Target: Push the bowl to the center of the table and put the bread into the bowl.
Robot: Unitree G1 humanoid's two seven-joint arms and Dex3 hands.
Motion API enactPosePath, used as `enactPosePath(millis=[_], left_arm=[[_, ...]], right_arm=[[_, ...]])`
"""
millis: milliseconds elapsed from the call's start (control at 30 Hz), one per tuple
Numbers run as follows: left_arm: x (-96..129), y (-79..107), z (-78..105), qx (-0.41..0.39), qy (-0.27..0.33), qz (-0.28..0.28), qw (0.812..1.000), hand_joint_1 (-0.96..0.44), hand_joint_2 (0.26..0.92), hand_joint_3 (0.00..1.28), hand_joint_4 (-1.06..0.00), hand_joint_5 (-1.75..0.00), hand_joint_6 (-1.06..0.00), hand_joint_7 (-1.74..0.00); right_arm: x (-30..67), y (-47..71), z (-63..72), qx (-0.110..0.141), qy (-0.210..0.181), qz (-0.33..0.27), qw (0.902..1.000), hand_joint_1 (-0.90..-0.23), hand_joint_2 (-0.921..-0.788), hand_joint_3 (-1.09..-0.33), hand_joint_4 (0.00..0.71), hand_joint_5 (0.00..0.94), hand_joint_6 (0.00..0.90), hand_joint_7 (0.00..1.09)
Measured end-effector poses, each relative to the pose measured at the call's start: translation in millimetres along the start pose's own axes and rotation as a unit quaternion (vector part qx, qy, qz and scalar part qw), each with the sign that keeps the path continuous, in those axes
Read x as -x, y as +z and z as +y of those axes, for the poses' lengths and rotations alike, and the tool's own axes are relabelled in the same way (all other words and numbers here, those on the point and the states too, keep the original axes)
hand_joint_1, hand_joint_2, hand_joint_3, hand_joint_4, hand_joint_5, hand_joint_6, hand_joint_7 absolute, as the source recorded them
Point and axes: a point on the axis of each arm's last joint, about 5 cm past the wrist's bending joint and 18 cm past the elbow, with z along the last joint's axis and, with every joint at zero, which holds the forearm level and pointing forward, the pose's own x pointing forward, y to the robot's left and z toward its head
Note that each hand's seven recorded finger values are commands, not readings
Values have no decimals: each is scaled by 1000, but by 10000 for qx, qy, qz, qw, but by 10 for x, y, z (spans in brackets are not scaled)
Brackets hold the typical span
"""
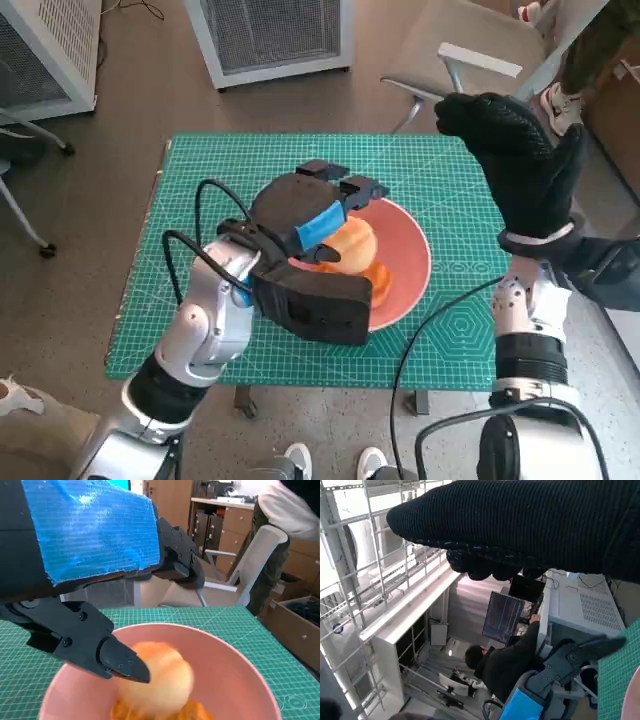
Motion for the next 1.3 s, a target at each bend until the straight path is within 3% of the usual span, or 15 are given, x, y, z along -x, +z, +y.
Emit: enactPosePath(millis=[533, 800, 1067, 1300], left_arm=[[44, -504, -55, 2282, -285, -331, 9726, -575, 872, 9, 1, 1, -172, 0], [128, -698, -11, 3170, 134, -605, 9464, -668, 916, 86, 1, 1, -190, -12], [241, -876, 70, 4103, 1390, -1341, 8912, -710, 921, 236, -36, -14, -211, -23], [296, -926, 75, 4847, 2277, -1904, 8228, -718, 921, 283, -57, -18, -214, -23]], right_arm=[[-17, 18, -6, 20, 51, -1, 10000, -605, -921, -547, 181, 1, 242, 114], [-39, 25, 2, 19, 77, -3, 10000, -603, -921, -552, 182, 1, 243, 117], [-69, 49, -6, 72, 107, -2, 9999, -601, -921, -550, 183, 1, 245, 122], [-136, 80, -19, 111, 141, -73, 9998, -601, -921, -546, 185, 2, 246, 125]])
